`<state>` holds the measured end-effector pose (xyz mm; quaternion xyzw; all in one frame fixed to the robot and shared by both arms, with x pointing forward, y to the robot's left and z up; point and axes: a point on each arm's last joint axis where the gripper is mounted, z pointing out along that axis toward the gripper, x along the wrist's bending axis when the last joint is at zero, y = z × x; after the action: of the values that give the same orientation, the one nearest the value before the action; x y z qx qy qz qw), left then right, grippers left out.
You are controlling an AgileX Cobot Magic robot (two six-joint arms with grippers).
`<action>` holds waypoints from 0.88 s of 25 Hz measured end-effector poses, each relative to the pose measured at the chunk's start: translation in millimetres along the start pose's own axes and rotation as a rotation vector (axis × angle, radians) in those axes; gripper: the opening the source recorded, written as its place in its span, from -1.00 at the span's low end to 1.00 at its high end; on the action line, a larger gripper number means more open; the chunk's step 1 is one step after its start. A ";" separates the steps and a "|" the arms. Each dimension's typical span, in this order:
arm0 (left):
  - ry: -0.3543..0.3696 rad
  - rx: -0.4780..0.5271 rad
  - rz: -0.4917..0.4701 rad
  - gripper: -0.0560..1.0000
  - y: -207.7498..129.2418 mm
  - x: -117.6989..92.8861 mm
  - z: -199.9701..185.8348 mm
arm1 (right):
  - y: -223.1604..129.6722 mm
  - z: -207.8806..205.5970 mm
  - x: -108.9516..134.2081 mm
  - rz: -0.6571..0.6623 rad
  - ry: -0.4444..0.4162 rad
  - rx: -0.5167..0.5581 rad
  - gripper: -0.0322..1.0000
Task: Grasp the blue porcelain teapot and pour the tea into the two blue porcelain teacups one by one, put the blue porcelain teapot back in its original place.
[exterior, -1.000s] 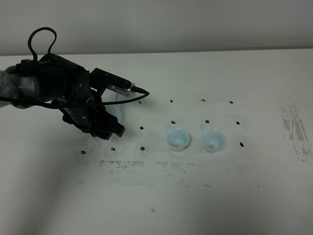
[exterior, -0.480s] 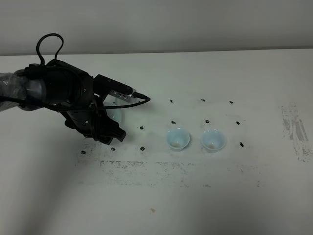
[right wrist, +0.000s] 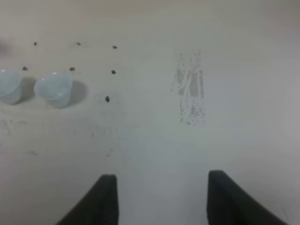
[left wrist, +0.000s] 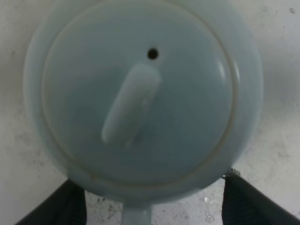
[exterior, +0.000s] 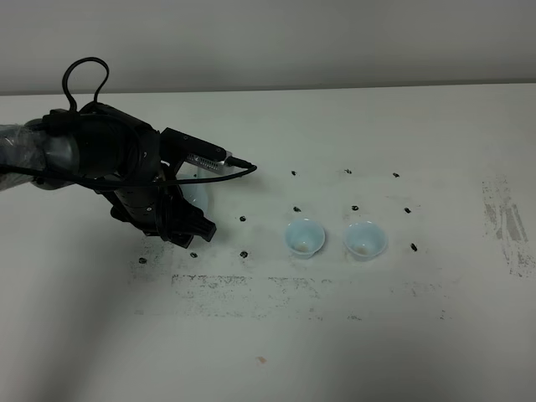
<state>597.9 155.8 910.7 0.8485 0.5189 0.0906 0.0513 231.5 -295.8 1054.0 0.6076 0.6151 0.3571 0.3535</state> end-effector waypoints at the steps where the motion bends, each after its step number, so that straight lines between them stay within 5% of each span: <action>1: -0.001 0.001 -0.006 0.21 -0.1 -0.1 0.0 | 0.0 0.0 0.0 0.000 0.000 0.000 -0.13; 22: -0.007 0.023 -0.070 0.21 4.4 0.4 -7.2 | 0.0 0.0 0.0 0.000 0.000 0.000 -0.13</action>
<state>600.5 154.1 918.6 0.8307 0.5490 0.0796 0.0465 231.5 -295.8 1054.0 0.6076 0.6151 0.3571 0.3535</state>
